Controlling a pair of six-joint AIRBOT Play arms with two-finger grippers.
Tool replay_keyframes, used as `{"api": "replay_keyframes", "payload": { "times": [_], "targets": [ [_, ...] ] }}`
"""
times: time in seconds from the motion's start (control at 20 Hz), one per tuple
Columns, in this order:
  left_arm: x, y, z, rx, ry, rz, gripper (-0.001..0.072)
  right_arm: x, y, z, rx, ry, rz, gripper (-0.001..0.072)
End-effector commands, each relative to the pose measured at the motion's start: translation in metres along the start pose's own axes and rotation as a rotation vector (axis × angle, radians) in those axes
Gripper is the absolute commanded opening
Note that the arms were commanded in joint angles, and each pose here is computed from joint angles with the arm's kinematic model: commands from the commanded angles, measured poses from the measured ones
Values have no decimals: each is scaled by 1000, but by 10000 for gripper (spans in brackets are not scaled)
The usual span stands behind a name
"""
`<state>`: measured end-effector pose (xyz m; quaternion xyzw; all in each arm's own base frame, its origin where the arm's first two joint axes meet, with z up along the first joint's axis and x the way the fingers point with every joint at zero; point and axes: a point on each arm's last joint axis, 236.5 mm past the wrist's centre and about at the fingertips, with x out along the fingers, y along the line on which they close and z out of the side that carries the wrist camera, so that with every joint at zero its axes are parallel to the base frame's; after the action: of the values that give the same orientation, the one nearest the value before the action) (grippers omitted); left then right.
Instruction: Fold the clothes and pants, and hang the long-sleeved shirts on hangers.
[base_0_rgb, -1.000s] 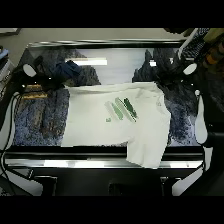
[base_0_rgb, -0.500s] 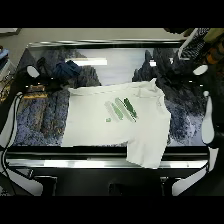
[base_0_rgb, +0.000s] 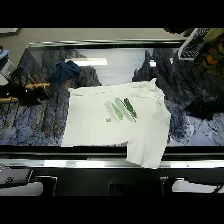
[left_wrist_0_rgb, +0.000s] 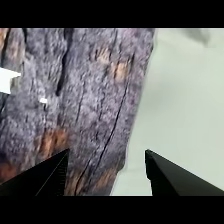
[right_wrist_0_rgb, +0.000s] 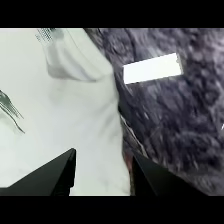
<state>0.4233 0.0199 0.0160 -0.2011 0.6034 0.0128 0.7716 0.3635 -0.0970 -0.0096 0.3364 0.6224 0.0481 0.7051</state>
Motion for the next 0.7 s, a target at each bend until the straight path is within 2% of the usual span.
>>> {"api": "replay_keyframes", "payload": {
  "times": [0.0,0.15,0.35,0.65],
  "targets": [
    [0,22,-59,-37,57,20,534,31,-27,-76,48,77,22,415],
    [7,26,-89,-17,108,23,534,68,-29,-114,83,139,75,417],
    [10,27,-92,-20,118,25,534,88,-31,-135,74,163,108,416],
    [10,27,-89,-20,104,25,534,95,-24,-135,75,134,153,417]
  ]
}}
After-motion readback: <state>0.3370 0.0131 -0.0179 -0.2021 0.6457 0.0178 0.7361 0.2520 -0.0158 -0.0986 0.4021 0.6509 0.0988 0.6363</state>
